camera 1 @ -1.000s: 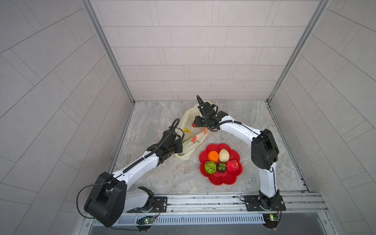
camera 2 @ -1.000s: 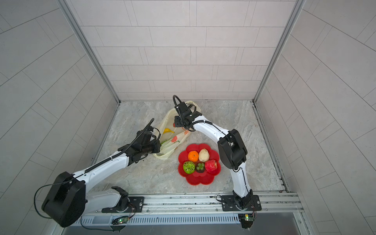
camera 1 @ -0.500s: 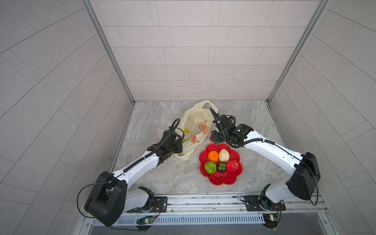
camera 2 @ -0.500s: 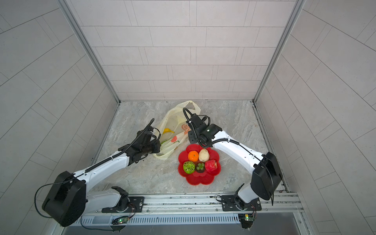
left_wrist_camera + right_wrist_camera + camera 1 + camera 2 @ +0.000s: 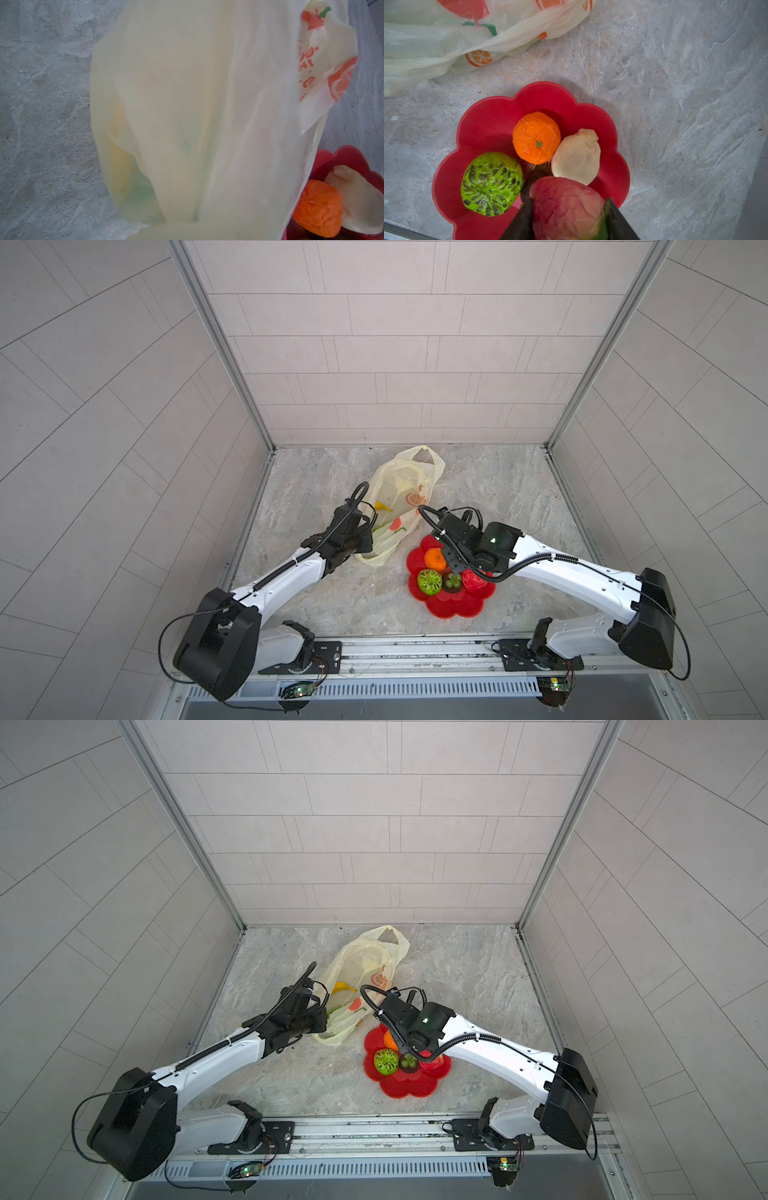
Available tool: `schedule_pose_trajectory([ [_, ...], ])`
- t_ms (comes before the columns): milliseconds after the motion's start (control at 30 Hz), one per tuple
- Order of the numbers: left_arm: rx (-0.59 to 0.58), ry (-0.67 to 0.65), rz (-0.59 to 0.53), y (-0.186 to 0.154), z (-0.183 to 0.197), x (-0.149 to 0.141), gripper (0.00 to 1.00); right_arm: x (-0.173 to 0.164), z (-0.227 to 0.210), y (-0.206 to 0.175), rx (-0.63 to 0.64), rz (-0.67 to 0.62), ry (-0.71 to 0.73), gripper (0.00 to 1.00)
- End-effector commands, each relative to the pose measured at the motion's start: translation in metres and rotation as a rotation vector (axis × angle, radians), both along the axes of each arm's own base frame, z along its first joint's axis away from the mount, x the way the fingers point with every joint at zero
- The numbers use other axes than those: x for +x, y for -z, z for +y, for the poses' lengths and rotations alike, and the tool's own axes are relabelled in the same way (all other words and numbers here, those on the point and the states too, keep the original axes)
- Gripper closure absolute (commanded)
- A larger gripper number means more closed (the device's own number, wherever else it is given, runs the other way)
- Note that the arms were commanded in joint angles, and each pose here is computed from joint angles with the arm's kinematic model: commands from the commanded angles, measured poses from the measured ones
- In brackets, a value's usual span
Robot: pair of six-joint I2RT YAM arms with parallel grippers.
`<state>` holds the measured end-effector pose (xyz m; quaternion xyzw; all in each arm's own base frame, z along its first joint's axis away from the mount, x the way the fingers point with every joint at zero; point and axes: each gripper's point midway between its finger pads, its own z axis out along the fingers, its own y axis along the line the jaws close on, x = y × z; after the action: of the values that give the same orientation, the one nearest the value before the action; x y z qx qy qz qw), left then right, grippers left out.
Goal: Take fruits out of the plastic bag
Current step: Place the fruit on the plate.
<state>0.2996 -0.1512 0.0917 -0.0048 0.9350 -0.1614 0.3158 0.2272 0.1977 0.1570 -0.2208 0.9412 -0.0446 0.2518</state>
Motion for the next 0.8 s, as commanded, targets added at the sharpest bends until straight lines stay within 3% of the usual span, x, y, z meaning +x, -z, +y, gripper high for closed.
schedule_pose_trajectory([
  [0,0.019,-0.001,-0.012,-0.005,0.001,0.004,0.92,-0.002,-0.005,0.004,-0.079,-0.010,0.010,0.50],
  [267,0.024,-0.006,-0.020,-0.008,0.003,0.003,0.92,0.000,0.013,0.017,-0.193,-0.006,-0.039,0.50],
  [767,0.034,-0.013,-0.027,-0.009,0.005,0.003,0.92,0.001,0.017,0.040,-0.294,0.025,-0.058,0.49],
])
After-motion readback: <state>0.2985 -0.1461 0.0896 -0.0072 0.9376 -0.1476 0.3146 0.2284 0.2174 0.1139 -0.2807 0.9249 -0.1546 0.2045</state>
